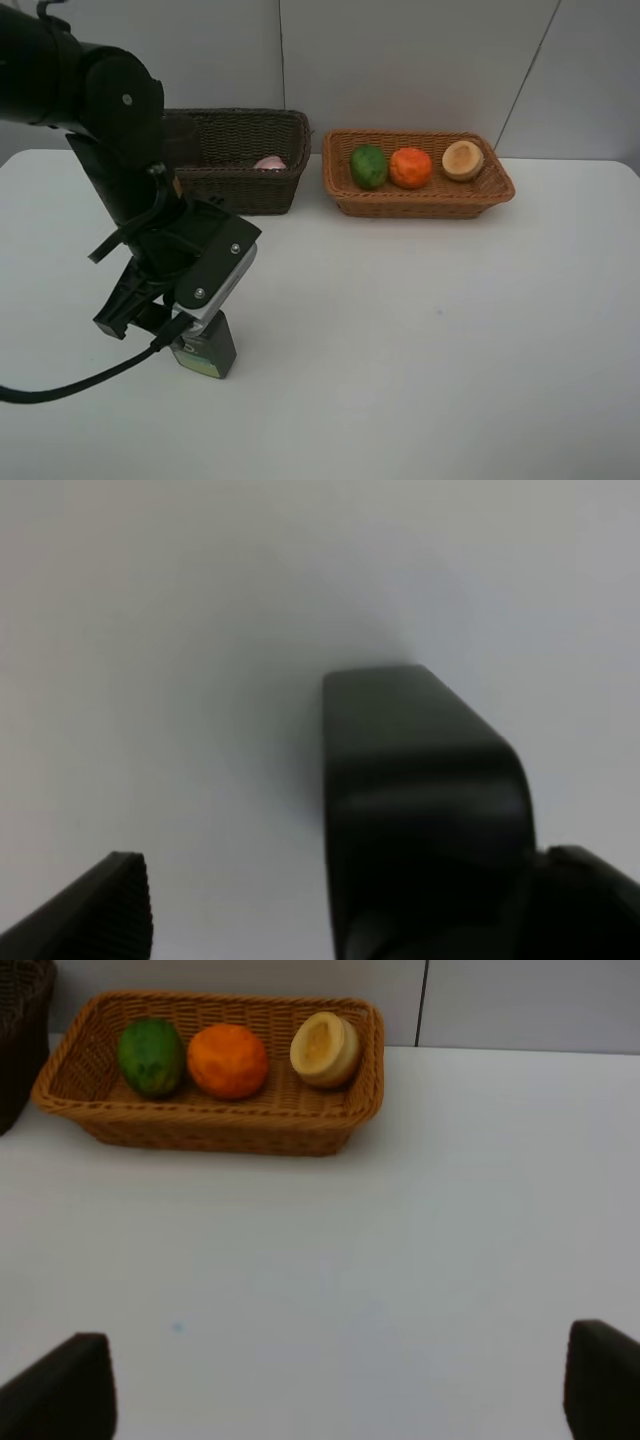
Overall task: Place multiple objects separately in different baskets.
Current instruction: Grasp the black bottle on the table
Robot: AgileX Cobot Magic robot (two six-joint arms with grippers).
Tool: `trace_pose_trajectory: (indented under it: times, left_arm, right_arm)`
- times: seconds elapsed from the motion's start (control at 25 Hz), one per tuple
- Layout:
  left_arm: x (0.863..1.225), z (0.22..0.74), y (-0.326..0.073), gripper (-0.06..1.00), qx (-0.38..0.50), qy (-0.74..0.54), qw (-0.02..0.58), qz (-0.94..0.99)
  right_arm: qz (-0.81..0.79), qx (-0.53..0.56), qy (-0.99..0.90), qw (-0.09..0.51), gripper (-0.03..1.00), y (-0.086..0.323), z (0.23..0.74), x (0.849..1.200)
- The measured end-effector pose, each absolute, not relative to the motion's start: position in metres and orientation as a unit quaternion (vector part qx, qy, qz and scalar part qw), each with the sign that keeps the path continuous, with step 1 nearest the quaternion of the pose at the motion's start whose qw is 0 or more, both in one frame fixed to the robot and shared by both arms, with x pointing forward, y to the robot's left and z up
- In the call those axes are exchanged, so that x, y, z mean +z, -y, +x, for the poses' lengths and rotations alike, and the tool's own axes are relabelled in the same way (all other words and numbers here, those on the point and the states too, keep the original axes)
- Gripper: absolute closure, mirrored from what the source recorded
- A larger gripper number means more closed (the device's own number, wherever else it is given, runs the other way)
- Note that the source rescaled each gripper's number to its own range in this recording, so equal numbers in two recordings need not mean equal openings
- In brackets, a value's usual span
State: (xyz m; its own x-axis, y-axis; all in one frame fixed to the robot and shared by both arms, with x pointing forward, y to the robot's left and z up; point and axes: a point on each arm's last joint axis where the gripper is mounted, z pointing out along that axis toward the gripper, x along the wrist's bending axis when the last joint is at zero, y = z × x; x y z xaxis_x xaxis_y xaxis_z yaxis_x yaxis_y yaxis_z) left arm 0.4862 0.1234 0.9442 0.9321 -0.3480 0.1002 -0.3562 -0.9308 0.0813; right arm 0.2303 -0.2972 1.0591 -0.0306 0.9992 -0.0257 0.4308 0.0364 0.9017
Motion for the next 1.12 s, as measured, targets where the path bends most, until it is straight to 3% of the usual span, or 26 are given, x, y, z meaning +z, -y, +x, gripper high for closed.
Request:
trace_pose_trajectory:
  times: [0.32,0.92,1.04,1.12]
  left_arm:
    - [0.943,0.492,-0.120,-0.05,0.073,0.178,0.061,0.979]
    - [0.932,0.490,-0.121,-0.04,0.044,0.180,0.047,0.982]
    - [0.932,0.489,-0.123,0.12,0.039,0.183,0.041,0.981]
    - [0.932,0.489,-0.123,0.36,0.037,0.183,0.040,0.982]
  right_arm:
    - [0.584,0.375,-0.612,0.379,0.00,0.297,0.230,1.059]
    - [0.584,0.375,-0.612,0.379,0.00,0.297,0.230,1.059]
    - [0.584,0.375,-0.612,0.379,0.00,0.297,0.230,1.059]
    - [0.584,0.375,-0.612,0.379,0.00,0.297,0.230,1.059]
